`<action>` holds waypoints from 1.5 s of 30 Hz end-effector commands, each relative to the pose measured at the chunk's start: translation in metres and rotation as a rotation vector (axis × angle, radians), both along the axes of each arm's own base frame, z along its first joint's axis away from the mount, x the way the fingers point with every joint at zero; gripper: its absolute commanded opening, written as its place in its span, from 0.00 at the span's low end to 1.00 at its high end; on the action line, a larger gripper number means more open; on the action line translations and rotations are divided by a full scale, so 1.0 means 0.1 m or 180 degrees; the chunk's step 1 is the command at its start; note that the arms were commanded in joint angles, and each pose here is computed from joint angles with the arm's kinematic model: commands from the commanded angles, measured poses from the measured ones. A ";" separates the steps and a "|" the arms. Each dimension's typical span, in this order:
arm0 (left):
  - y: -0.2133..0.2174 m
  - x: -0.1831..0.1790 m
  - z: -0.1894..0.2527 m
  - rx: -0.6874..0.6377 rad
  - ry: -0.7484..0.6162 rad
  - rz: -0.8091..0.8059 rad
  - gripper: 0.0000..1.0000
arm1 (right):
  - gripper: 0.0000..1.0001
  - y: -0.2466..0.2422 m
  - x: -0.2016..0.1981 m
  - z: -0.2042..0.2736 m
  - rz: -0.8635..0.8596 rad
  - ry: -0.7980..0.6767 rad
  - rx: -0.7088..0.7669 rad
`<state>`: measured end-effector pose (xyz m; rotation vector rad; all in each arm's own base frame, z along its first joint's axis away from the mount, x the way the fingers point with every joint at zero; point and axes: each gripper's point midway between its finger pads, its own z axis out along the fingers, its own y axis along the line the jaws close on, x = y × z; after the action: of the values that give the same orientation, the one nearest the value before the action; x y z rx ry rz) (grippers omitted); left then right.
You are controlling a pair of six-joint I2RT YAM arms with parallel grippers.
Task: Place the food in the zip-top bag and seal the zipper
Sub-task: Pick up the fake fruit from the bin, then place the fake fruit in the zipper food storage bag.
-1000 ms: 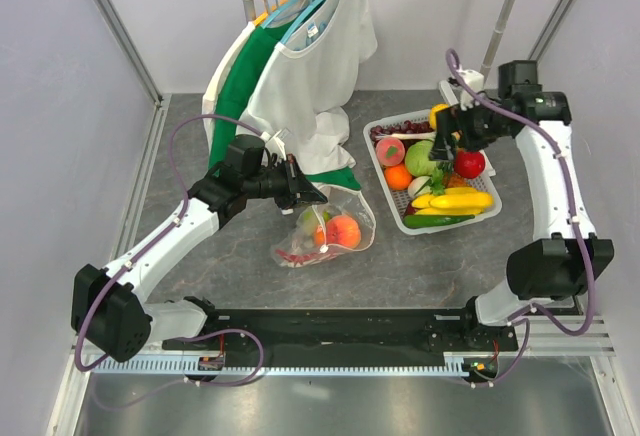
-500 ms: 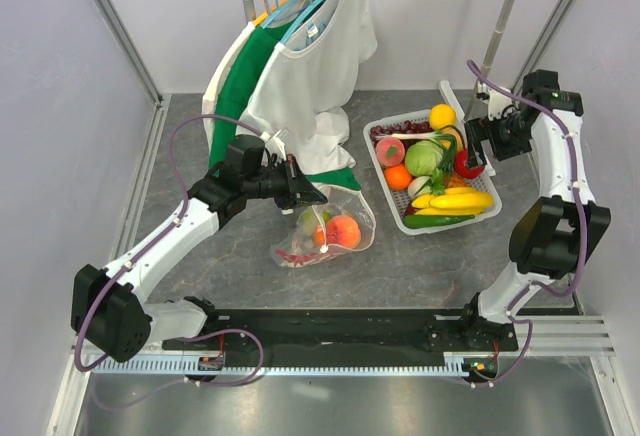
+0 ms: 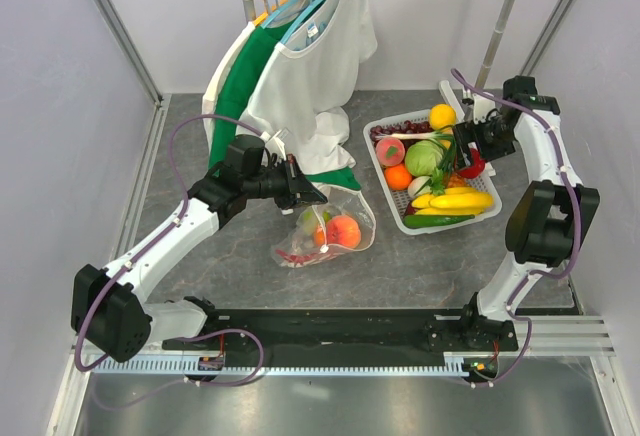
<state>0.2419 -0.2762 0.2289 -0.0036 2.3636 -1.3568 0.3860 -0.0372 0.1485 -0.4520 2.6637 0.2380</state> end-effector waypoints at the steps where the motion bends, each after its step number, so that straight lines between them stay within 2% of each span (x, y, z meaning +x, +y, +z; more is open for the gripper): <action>1: -0.01 0.04 0.12 -0.0087 -0.0073 0.0037 0.02 | 0.90 0.01 0.12 -0.03 -0.0001 -0.0132 -0.0046; 5: -0.01 0.04 0.13 -0.0082 -0.0077 0.0033 0.02 | 0.76 0.00 0.11 -0.02 -0.0009 -0.0145 -0.0057; 8: 0.00 0.03 0.13 -0.0066 -0.0092 0.0037 0.02 | 0.70 -0.03 0.05 0.08 0.0018 -0.0179 -0.0120; 14: 0.02 0.02 0.10 -0.0044 -0.0080 0.0035 0.02 | 0.63 -0.06 -0.08 0.39 0.0103 -0.0398 -0.0269; 19: 0.01 0.03 0.12 -0.0051 -0.0093 0.0018 0.02 | 0.57 0.06 -0.05 0.68 0.0109 -0.0540 -0.0048; 25: 0.01 0.02 0.13 -0.0056 -0.0096 0.0014 0.02 | 0.54 0.75 -0.25 1.12 0.0445 -0.0563 0.0830; 32: 0.00 0.01 0.15 -0.0060 -0.0088 0.0002 0.02 | 0.51 1.81 -0.73 1.55 0.1191 -0.0480 0.1804; 40: -0.01 0.02 0.17 -0.0081 -0.0081 -0.0003 0.02 | 0.50 2.51 -1.24 1.52 0.1762 -0.0337 0.2086; 45: -0.01 0.02 0.18 -0.0089 -0.0076 -0.0003 0.02 | 0.50 2.91 -1.54 1.22 0.2124 -0.0148 0.2010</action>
<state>0.2410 -0.2757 0.2280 -0.0063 2.3702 -1.3542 0.2435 0.2276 0.2756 -1.0022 2.1987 1.1468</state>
